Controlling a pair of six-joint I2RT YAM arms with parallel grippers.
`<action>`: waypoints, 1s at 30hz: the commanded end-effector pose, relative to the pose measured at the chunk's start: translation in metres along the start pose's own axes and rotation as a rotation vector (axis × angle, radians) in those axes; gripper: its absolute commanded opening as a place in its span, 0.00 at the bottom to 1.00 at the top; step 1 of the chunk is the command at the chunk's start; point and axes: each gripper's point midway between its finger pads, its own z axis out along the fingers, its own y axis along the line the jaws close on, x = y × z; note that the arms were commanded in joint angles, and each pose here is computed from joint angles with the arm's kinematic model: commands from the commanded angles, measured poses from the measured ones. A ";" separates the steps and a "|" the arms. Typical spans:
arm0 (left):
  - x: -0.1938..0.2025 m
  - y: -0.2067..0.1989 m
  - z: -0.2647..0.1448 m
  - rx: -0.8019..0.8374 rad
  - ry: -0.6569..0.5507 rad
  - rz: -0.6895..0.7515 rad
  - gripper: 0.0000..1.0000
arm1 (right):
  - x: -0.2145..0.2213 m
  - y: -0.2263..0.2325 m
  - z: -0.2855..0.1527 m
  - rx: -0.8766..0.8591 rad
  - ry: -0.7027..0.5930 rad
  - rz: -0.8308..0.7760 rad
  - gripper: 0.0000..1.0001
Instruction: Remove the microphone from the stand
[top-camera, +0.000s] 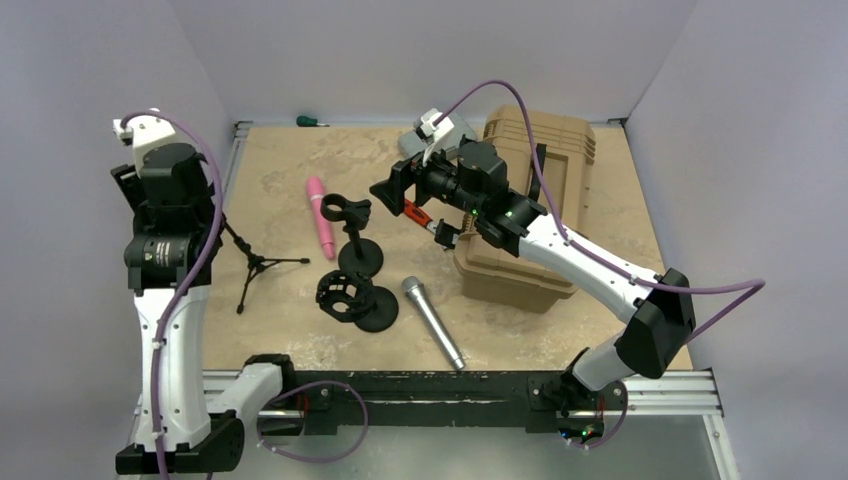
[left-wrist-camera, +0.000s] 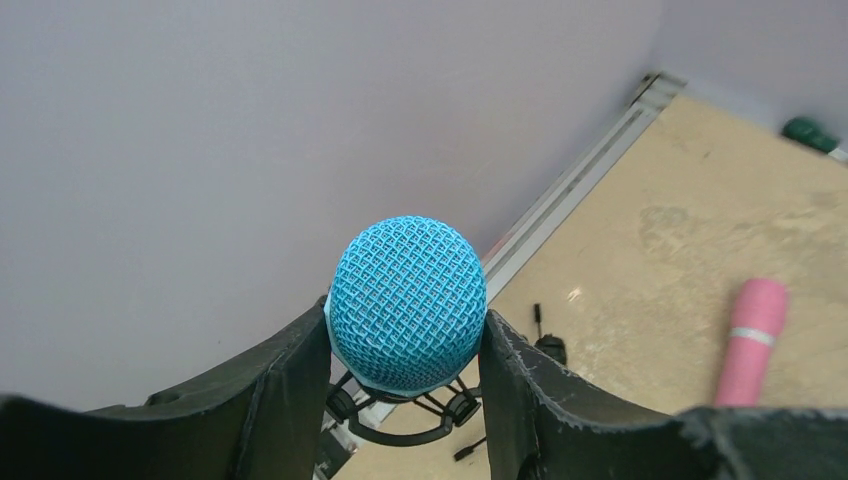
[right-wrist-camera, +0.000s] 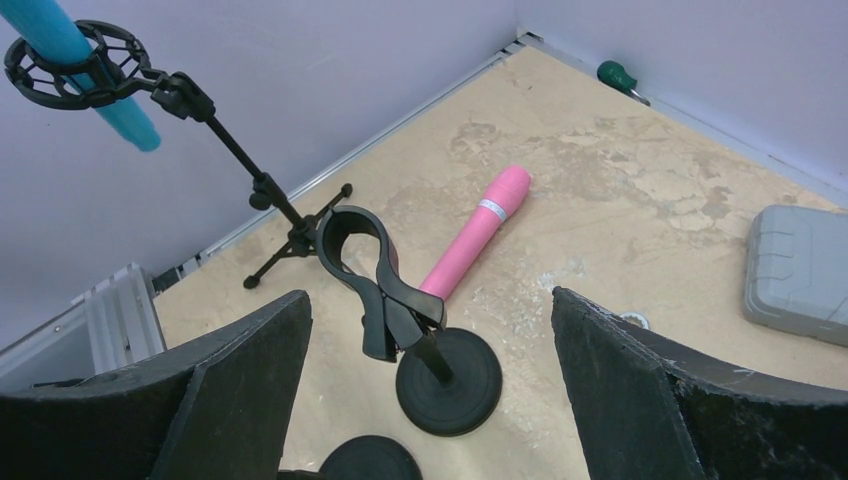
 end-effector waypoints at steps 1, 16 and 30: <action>-0.056 0.015 -0.036 0.104 -0.154 -0.137 0.19 | -0.015 0.004 0.001 -0.027 -0.056 -0.016 0.88; -0.176 0.036 -0.155 0.559 -0.551 -0.468 0.00 | -0.005 0.004 0.008 -0.036 -0.033 -0.008 0.88; -0.157 -0.091 -0.193 1.209 -0.240 -0.593 0.00 | -0.022 0.040 -0.015 -0.224 -0.100 -0.094 0.88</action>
